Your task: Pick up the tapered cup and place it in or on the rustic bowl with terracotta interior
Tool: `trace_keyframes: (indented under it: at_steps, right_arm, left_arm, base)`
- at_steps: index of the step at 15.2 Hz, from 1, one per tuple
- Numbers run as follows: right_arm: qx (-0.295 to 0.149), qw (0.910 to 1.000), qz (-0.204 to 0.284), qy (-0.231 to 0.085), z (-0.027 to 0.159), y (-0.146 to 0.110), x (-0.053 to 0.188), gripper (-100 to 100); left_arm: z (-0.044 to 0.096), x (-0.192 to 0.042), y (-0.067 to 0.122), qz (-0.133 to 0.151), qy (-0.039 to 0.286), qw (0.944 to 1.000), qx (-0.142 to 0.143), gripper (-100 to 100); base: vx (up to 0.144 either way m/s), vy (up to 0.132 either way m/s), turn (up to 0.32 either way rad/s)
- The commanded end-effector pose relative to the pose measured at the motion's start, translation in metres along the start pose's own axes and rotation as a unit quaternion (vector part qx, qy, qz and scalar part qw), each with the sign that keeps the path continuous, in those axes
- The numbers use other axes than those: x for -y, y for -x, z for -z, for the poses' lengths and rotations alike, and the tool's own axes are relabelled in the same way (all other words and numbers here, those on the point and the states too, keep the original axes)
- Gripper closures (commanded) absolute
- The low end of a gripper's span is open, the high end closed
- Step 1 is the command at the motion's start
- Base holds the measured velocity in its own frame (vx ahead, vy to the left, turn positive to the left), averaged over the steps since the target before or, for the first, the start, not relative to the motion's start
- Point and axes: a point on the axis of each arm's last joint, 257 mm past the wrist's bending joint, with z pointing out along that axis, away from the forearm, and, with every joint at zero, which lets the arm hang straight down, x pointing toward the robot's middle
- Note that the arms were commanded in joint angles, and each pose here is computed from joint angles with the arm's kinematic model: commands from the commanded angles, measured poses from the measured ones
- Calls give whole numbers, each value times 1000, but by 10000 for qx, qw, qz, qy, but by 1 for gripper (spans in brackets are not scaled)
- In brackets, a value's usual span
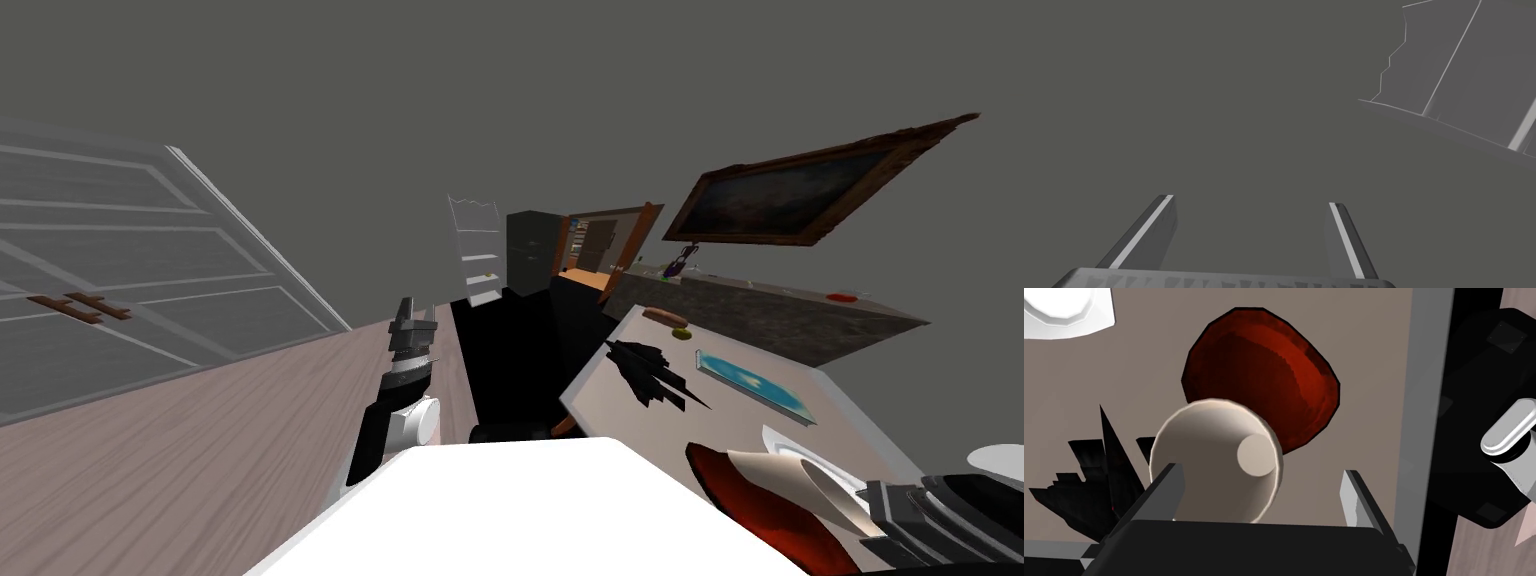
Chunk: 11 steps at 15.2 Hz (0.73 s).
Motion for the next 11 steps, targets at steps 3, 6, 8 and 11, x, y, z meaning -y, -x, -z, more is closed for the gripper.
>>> trace_keyframes:
  at_steps: [3,6,8,11]
  right_arm:
    - [-14,10000,60,-11,28,6,12,-100]
    - [-23,10000,89,-24,41,10,18,-100]
    - [-21,10000,82,-18,37,8,18,-100]
    - [-21,10000,82,-18,37,8,18,-100]
  left_arm:
    - [0,0,0,0,0,10000,0,0]
    - [0,0,0,0,0,10000,0,0]
    - [0,0,0,0,0,10000,0,0]
    - [0,0,0,0,0,10000,0,0]
  base:
    - [-6,40,-36]
    - [-3,33,-33]
    - [-2,10,-4]
    - [0,0,0]
